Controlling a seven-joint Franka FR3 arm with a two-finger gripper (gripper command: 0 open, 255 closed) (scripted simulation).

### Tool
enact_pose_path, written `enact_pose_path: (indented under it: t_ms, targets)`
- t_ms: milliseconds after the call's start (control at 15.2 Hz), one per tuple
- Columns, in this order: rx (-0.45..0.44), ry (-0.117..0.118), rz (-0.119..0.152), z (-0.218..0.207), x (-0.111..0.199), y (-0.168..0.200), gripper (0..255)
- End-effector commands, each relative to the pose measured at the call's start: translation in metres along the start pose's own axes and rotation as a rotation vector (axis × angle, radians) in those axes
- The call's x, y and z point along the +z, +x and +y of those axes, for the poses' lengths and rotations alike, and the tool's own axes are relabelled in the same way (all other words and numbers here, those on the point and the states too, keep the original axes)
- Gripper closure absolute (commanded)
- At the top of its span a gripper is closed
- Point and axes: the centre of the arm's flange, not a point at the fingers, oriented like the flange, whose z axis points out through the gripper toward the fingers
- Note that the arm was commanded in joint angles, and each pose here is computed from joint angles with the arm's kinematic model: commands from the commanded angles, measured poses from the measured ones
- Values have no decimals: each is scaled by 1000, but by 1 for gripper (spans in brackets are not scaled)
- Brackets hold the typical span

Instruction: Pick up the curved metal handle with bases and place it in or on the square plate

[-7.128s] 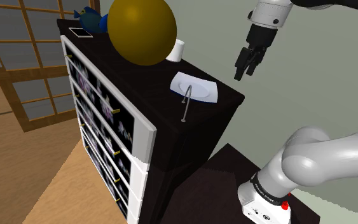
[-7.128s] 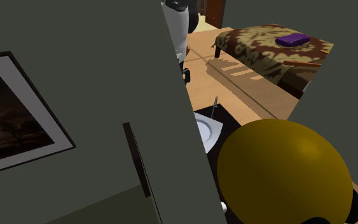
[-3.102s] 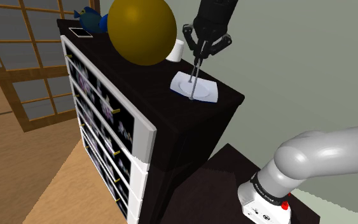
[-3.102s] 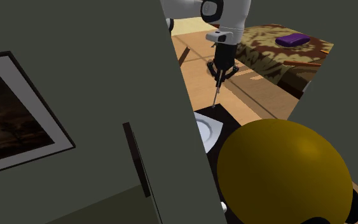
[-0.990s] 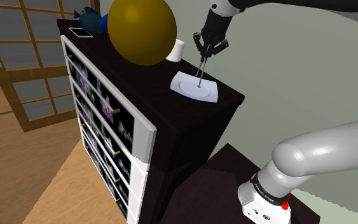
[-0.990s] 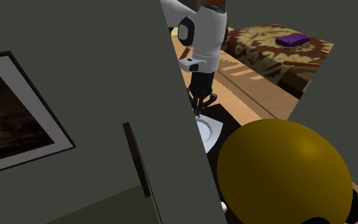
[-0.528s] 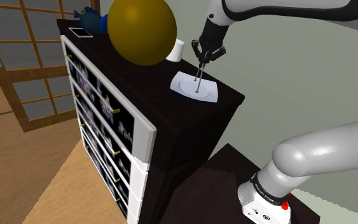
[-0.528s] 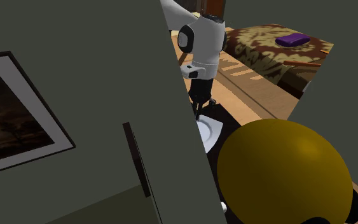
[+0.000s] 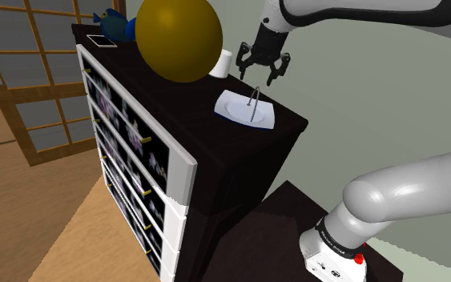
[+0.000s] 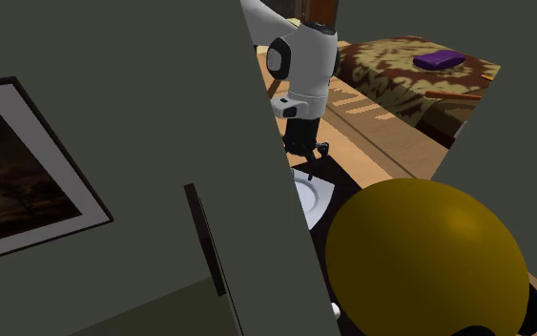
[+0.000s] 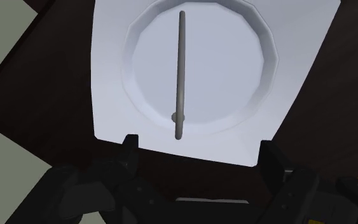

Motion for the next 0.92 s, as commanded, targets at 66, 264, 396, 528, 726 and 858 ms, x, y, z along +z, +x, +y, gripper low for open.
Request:
enact_pose_path:
  t_ms: [66,264,396,528,726,858]
  targets:
    - [0,0,0,0,0,0,0]
    - [0,0,0,0,-40,0,0]
    - [0,0,0,0,-50,0,0]
    - [0,0,0,0,-50,0,0]
    - [0,0,0,0,-50,0,0]
    - [0,0,0,0,-50,0,0]
